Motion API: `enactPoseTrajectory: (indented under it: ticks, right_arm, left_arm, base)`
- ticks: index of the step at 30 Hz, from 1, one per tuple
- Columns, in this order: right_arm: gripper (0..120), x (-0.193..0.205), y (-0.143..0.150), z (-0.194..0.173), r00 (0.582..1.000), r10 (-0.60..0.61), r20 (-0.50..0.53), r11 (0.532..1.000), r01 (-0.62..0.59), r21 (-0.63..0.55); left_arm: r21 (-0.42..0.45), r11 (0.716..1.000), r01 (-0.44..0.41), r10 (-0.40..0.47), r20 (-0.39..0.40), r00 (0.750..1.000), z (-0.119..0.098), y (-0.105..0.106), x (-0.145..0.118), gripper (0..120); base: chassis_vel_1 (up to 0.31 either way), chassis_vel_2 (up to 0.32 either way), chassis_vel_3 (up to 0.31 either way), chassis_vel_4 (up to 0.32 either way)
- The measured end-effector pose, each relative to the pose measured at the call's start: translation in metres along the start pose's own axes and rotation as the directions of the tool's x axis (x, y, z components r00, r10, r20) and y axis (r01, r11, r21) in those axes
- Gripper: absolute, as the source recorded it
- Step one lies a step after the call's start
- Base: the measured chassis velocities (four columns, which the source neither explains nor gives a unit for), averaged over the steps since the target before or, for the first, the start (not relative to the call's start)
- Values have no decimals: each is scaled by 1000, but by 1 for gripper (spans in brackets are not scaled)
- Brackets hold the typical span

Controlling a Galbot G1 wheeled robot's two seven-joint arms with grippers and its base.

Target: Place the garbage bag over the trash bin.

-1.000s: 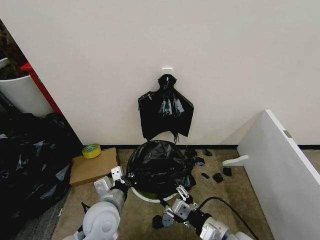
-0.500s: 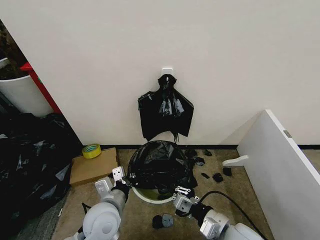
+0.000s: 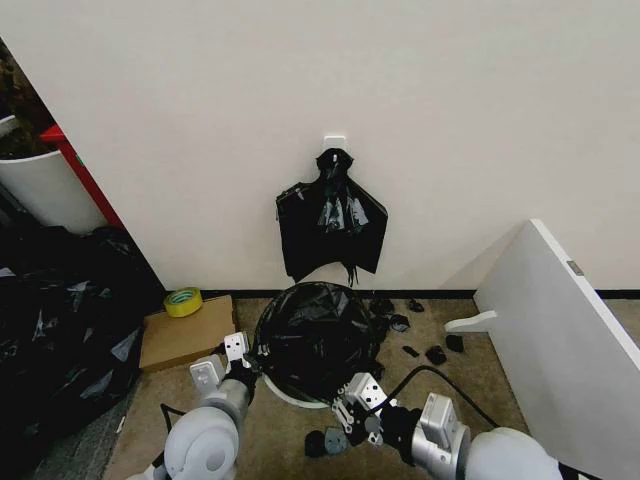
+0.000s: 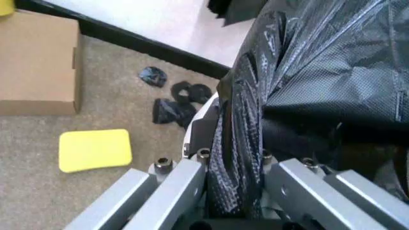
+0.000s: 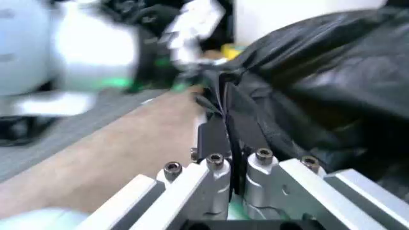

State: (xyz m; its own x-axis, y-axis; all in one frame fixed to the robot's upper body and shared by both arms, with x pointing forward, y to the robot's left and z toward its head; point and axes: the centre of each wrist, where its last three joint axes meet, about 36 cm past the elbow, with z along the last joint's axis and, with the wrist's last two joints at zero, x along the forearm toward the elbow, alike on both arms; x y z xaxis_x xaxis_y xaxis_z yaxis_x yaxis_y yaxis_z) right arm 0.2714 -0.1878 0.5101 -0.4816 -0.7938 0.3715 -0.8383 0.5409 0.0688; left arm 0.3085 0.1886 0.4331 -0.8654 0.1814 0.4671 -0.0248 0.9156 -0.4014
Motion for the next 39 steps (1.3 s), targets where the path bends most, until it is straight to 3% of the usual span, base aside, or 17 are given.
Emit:
enactPoseTrajectory:
  ticks: [5, 9, 11, 15, 18, 21, 26, 29, 32, 39]
  right_arm:
    - [0, -12, -22, 1, 994, 109, 18, 992, -110, 54]
    - [10, -18, -30, 9, 983, 179, 33, 978, -182, 98]
    - [22, -12, -20, 11, 980, 190, 58, 972, -196, 128]
    - [31, 1, -12, 5, 981, 176, 78, 968, -187, 168]
    - [46, 17, -7, -4, 984, 161, 75, 967, -172, 189]
    - [51, 23, -3, -5, 988, 144, 55, 972, -151, 178]
    - [74, 31, 14, 0, 997, 48, -57, 998, -46, 47]
    - [81, 29, 16, 0, 997, 25, -69, 1000, -24, 5]
    - [95, 24, 20, -1, 998, -2, -68, 997, -3, -71]
    - [98, 16, 13, 1, 997, 18, -81, 992, -28, -123]
  left_arm:
    - [0, 1000, -25, 25, -10, 1000, 1, -2, 9, 0]
    - [3, 1000, -30, 30, -14, 999, 2, -2, 11, 0]
    - [17, 1000, -25, 25, -17, 1000, 1, -2, 7, 0]
    - [26, 1000, -13, 14, -16, 1000, -1, -2, 2, 0]
    - [31, 1000, 2, -2, -15, 1000, -2, -1, -3, 0]
    - [30, 1000, 9, -9, -14, 1000, -3, 0, -5, 0]
    - [14, 1000, 14, -14, -3, 1000, -3, 2, -7, 0]
    - [4, 1000, 3, -3, 4, 1000, -3, 0, -4, 0]
    - [-9, 1000, -16, 16, 11, 1000, -3, -3, 0, 0]
    - [-27, 999, -31, 31, 14, 999, -1, -4, 4, 0]
  base:
    - [0, 0, 0, 0]
    - [0, 0, 0, 0]
    - [0, 0, 0, 0]
    - [0, 0, 0, 0]
    - [0, 0, 0, 0]
    - [0, 0, 0, 0]
    - [0, 0, 0, 0]
    - [0, 0, 0, 0]
    - [0, 0, 0, 0]
    - [0, 0, 0, 0]
